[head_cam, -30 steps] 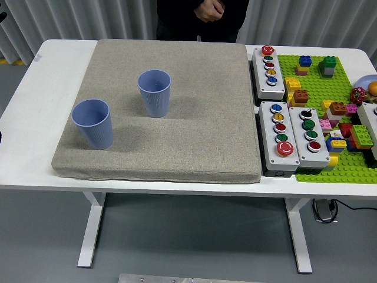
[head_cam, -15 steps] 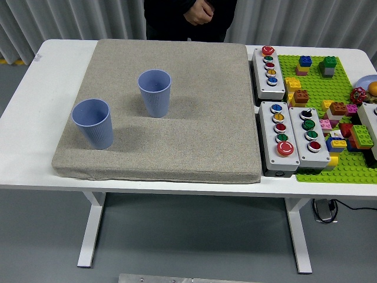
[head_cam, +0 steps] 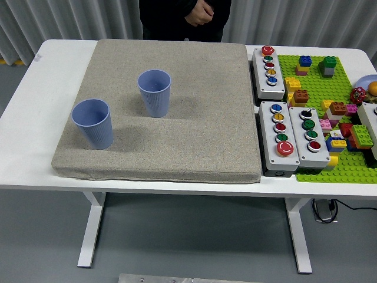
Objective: Pick cup pour cup place
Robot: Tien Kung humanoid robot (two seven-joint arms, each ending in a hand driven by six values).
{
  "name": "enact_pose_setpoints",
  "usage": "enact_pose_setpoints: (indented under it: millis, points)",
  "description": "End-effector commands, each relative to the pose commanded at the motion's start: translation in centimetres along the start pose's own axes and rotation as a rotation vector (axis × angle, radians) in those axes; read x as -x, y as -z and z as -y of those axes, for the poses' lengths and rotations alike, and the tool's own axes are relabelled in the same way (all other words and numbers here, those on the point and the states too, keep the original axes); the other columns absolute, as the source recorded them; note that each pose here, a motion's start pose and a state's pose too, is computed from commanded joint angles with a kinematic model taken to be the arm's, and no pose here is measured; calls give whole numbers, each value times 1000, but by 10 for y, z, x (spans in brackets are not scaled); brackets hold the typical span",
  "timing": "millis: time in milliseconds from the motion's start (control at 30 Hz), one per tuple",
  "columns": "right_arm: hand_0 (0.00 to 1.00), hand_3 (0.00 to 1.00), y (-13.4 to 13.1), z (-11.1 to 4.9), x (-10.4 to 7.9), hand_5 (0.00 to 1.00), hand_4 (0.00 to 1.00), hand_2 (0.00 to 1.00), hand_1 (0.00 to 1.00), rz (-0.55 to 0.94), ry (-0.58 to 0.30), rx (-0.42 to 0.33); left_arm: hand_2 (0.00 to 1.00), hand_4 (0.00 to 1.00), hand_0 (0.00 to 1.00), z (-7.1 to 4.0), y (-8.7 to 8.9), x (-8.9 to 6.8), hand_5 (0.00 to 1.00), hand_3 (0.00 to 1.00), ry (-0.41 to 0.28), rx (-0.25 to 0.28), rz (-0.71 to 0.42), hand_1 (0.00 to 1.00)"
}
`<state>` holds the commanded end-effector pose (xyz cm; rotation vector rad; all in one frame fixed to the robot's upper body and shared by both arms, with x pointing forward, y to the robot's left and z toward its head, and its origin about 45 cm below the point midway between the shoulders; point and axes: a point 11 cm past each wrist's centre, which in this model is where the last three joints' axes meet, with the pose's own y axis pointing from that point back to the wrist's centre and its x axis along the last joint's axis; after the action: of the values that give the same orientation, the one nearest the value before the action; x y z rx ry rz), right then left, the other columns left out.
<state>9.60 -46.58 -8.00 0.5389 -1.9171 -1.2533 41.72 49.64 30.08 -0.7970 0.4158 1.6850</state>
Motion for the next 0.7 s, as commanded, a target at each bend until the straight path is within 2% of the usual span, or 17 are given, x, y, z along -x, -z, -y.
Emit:
enact_pose_setpoints:
  millis: [300,533,700]
  points:
    - [688,587,-4,0,3,141,2,590,638,5,6,14,882,796,795,-2,0,2,998,884,7,-2,24,807]
    - [688,583,-7,1,2,140,2,591,638,-2,11,28,882,797,797,-2,-2,14,998,884,40,4,48,807]
    - [688,583,-8,1,2,140,2,591,638,-7,16,33,882,797,797,-2,-14,15,998,884,43,31,73,807]
